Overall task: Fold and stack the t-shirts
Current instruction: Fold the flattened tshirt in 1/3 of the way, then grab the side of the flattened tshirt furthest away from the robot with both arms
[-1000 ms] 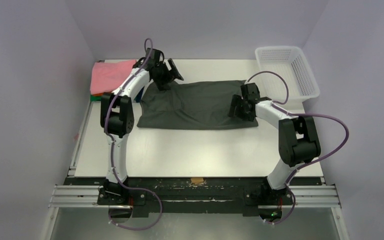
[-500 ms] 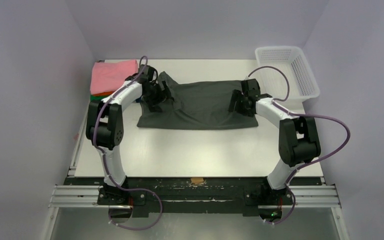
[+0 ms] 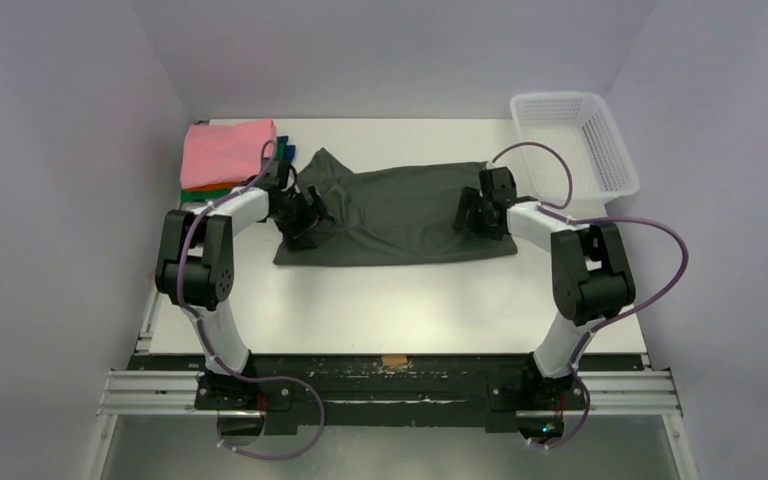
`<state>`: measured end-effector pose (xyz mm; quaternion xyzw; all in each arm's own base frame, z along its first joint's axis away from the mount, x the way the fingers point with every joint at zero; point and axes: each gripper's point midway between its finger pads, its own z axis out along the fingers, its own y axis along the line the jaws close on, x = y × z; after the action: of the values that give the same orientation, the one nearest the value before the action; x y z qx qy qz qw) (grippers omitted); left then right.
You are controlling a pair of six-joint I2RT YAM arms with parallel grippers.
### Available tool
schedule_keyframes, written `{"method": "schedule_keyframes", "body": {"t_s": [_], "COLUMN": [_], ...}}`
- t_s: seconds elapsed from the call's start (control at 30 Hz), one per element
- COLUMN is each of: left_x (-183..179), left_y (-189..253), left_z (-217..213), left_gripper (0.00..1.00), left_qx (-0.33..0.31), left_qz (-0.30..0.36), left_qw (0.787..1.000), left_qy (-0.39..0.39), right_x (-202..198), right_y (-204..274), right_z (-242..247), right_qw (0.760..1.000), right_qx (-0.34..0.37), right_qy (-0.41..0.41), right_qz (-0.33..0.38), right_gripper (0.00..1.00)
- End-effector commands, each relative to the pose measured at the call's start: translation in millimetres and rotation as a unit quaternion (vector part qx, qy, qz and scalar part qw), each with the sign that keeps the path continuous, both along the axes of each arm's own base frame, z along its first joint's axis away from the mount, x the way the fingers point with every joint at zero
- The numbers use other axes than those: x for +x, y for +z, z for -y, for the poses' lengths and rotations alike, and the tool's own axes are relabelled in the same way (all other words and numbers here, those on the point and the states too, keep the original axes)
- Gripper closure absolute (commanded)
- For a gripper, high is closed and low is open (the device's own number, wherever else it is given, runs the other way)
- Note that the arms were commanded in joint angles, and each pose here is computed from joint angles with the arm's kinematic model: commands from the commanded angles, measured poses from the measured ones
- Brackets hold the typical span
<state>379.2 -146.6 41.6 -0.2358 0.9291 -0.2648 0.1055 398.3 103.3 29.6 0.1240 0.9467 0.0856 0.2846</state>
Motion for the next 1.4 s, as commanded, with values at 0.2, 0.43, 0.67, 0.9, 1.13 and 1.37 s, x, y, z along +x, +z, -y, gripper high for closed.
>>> {"method": "schedule_keyframes", "body": {"t_s": [0.2, 0.43, 0.67, 0.9, 1.13, 1.37], "left_x": [-133.5, -180.7, -231.7, -232.9, -171.7, -76.1], "left_y": [-25.8, -23.0, -21.1, -2.6, 71.7, 122.8], "left_z": [-9.9, 11.1, -2.8, -12.5, -3.3, -2.0], "left_gripper": [0.14, 0.14, 0.11, 0.11, 0.05, 0.00], "left_qx": [0.036, 0.043, 0.054, 0.063, 0.058, 0.137], "left_qz": [-0.097, -0.106, -0.127, -0.091, 0.048, 0.148], "left_qw": [0.995, 0.993, 0.990, 0.993, 0.997, 0.979], "left_qy": [0.006, -0.006, 0.014, 0.036, 0.022, -0.014], "right_x": [-110.6, -195.4, -243.9, -247.6, -184.1, -134.4], "right_y": [-27.8, -26.0, -26.7, -10.3, 43.5, 97.3], "right_z": [43.8, 55.3, 53.6, 54.2, 47.5, 45.2], "right_qw": [0.989, 0.972, 0.961, 0.965, 0.991, 0.994], "right_qx": [-0.050, -0.046, -0.023, -0.016, 0.010, 0.018], "right_qy": [-0.071, -0.113, -0.127, -0.128, -0.110, -0.099], "right_qz": [-0.118, -0.200, -0.244, -0.227, -0.078, 0.036], "right_gripper": [0.30, 0.30, 0.28, 0.26, 0.19, 0.12]}}
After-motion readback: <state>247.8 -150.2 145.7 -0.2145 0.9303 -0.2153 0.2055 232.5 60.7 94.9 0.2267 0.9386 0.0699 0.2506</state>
